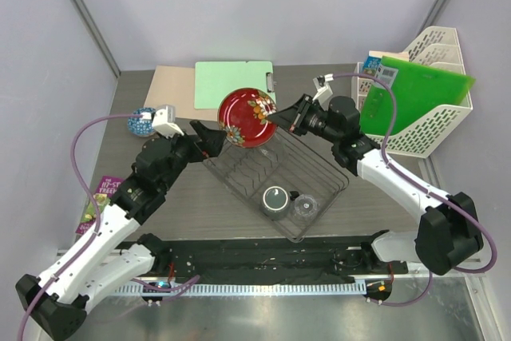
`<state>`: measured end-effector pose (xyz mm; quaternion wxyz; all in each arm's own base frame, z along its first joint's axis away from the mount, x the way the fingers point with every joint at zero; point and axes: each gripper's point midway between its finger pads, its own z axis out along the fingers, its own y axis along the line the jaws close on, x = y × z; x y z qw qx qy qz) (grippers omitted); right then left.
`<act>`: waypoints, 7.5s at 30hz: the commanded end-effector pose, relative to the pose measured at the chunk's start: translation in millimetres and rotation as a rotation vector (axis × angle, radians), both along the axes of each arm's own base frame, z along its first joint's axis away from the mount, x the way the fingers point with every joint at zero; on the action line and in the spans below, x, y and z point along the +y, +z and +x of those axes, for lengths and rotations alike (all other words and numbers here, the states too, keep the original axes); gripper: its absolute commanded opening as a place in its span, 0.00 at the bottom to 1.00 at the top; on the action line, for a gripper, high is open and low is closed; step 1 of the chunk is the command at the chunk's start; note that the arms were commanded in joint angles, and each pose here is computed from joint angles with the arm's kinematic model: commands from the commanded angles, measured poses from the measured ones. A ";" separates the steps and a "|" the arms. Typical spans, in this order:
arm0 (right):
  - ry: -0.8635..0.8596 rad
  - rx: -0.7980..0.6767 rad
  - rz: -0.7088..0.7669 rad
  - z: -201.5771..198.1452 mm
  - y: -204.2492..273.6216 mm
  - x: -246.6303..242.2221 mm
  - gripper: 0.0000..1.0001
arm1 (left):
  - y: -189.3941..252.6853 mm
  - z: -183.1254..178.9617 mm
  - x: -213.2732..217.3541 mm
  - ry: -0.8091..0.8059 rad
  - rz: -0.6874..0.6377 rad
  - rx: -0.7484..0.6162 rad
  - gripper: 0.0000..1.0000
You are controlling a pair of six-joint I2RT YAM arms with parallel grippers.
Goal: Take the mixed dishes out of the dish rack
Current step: Place the plate at the center of the board, then adjust the dish rack at the center of the board.
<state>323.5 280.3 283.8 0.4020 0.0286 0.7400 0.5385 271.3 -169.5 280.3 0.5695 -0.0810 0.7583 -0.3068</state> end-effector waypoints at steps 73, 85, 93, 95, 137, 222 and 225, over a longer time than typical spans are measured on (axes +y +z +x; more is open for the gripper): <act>-0.315 -0.245 -0.255 -63.0 -15.2 -97.3 0.92 | -115.0 344.4 136.5 0.423 -0.076 0.422 0.01; -0.302 -0.233 -0.302 -52.8 -26.7 -91.9 0.92 | -185.5 322.6 161.2 0.538 0.068 0.634 0.25; -0.308 -0.218 -0.309 -49.0 -30.2 -91.3 0.92 | -124.8 325.4 160.2 0.526 0.045 0.520 0.48; -0.346 -0.206 -0.318 -44.2 -31.7 -96.4 0.93 | -111.6 323.9 158.9 0.519 0.035 0.498 0.50; -0.653 0.437 -0.526 -131.8 -162.2 -193.1 0.91 | -95.3 150.4 3.7 0.002 0.263 0.371 0.56; -0.540 0.333 -0.969 -40.5 -129.0 -199.9 0.59 | -133.0 78.6 17.0 0.044 0.343 0.581 0.57; -0.559 0.313 -0.986 -48.3 -116.1 -209.0 0.60 | -122.9 85.2 21.5 0.065 0.370 0.558 0.66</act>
